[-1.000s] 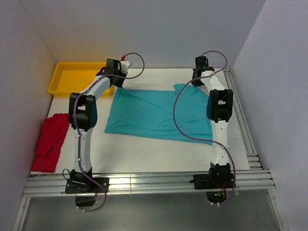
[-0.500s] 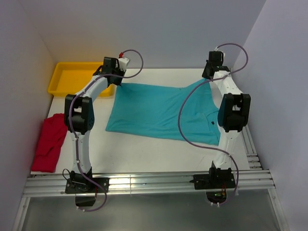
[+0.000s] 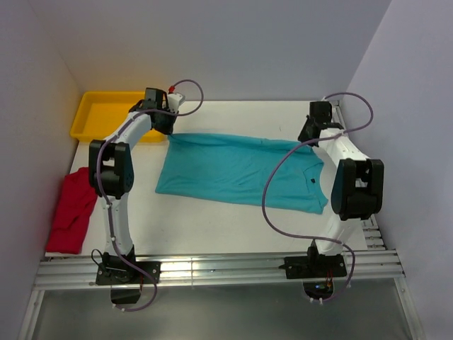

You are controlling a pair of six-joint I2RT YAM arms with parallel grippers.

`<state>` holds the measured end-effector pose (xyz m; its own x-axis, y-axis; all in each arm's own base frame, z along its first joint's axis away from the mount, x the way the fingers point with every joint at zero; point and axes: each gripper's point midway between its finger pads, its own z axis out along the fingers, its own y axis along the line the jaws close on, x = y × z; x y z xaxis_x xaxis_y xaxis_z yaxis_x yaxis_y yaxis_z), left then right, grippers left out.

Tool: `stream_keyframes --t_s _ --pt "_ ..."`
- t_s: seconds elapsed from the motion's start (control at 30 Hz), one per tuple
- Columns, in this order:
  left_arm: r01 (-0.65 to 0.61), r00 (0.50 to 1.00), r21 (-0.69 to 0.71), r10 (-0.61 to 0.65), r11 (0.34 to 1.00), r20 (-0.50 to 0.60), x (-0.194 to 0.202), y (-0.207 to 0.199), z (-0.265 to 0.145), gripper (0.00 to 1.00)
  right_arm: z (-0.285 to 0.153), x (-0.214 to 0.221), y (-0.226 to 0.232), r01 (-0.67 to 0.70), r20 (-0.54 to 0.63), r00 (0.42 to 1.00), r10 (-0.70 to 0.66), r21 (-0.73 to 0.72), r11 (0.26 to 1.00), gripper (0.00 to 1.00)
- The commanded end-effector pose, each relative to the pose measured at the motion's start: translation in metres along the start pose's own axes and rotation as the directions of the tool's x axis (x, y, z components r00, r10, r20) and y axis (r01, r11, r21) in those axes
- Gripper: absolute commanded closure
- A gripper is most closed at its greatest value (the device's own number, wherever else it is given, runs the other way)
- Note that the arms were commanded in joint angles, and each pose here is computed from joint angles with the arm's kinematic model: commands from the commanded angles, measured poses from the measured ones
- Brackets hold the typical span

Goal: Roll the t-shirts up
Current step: Fold the tshirt

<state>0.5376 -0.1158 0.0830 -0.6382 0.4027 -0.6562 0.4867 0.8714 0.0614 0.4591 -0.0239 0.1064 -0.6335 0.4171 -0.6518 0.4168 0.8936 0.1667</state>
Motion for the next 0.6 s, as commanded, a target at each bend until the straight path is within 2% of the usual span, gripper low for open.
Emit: stream_keyframes --t_s 0.0,0.23,0.57 --pt "-0.009 0.999 0.027 0.007 1.000 0.048 -0.017 -0.003 -0.038 1.00 -0.033 -0.002 -0.001 -0.063 0.048 0.997 0.064 -0.025 0.998 1.00" --pt "-0.025 1.000 0.065 0.026 0.998 -0.014 0.013 -0.016 -0.049 1.00 -0.061 0.028 -0.021 -0.086 0.036 0.996 0.085 0.015 0.996 1.00" --pt "-0.036 0.995 0.098 0.044 0.995 -0.087 0.048 -0.028 -0.059 1.00 -0.076 0.068 -0.040 -0.115 -0.023 0.993 0.116 0.046 0.992 1.00"
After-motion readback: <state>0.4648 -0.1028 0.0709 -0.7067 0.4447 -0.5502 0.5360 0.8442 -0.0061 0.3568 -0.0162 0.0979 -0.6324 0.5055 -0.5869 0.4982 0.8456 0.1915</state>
